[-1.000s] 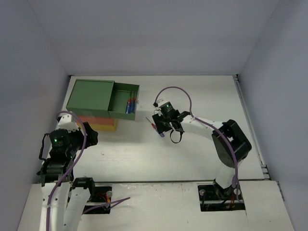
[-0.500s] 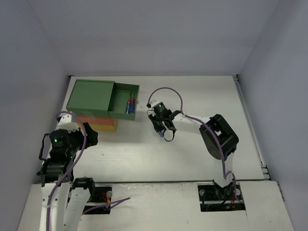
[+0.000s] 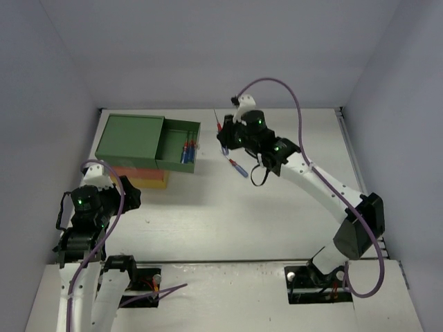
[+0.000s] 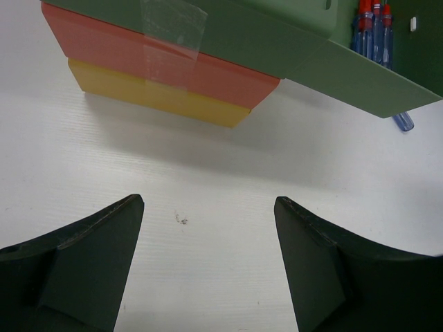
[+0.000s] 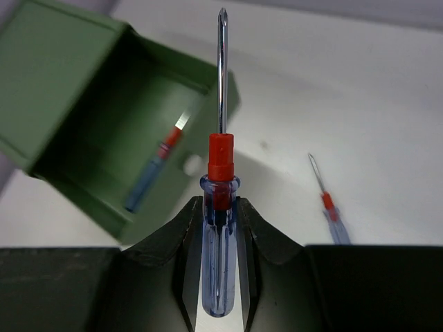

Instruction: Sort the tools into containers

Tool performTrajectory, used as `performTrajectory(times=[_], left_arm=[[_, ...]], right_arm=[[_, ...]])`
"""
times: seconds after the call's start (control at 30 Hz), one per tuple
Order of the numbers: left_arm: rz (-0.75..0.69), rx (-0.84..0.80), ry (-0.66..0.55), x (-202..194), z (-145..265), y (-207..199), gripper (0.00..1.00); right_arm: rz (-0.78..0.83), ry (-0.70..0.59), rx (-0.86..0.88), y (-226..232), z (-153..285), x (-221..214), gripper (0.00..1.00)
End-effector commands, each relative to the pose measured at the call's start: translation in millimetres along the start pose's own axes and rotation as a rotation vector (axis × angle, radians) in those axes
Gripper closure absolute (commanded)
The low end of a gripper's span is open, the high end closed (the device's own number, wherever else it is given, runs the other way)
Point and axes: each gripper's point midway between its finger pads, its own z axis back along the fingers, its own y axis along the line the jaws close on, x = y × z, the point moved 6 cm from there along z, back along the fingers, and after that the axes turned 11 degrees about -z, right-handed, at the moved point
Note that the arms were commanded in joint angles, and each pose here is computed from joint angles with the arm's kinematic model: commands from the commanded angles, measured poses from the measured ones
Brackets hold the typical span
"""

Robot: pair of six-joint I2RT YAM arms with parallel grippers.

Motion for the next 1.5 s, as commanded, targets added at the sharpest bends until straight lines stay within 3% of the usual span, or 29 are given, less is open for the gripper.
performTrajectory(times=[0.0,0.43,0.67,0.77,0.97,1.17,1.47], left_arm=[[0.001,-0.002,-0.066,15.3,-1.8,-1.1,0.26],[0.002,-0.001,-0.075,15.3,-0.1,-1.2,0.26],[0.003,-0.002,-0.079,15.7,0.5,-1.4,0.26],[0.003,-0.002,-0.079,15.5,0.8,-1.4,0.26],[0.005,-0.002,-0.084,15.5,1.3,-1.5,0.26],[0.003,-0.008,-0.076,15.5,0.0,-2.2,0.26],[0.004,-0.006,-0.074,15.2,-0.1,-1.8,0.26]], right_arm=[[-0.124,-0.081,0.214,60.6,-3.4,42.0,1.00],[-0.379,-0.138,0.355,113.2,-56.2,55.7,0.91],[-0.337,-0.131,0.357,112.3,-62.2,53.3,0.55],[-0.292,-0.142,0.342,105.7,-54.4,55.6,0.45],[-0.176,-0.215,0.158,36.6,-17.5,63.0,0.44],[-0.027,-0.144,-0.089,-55.8,5.8,31.5,0.44],[0.119,0.056,-0.218,-105.8,-12.5,-30.5,0.45]])
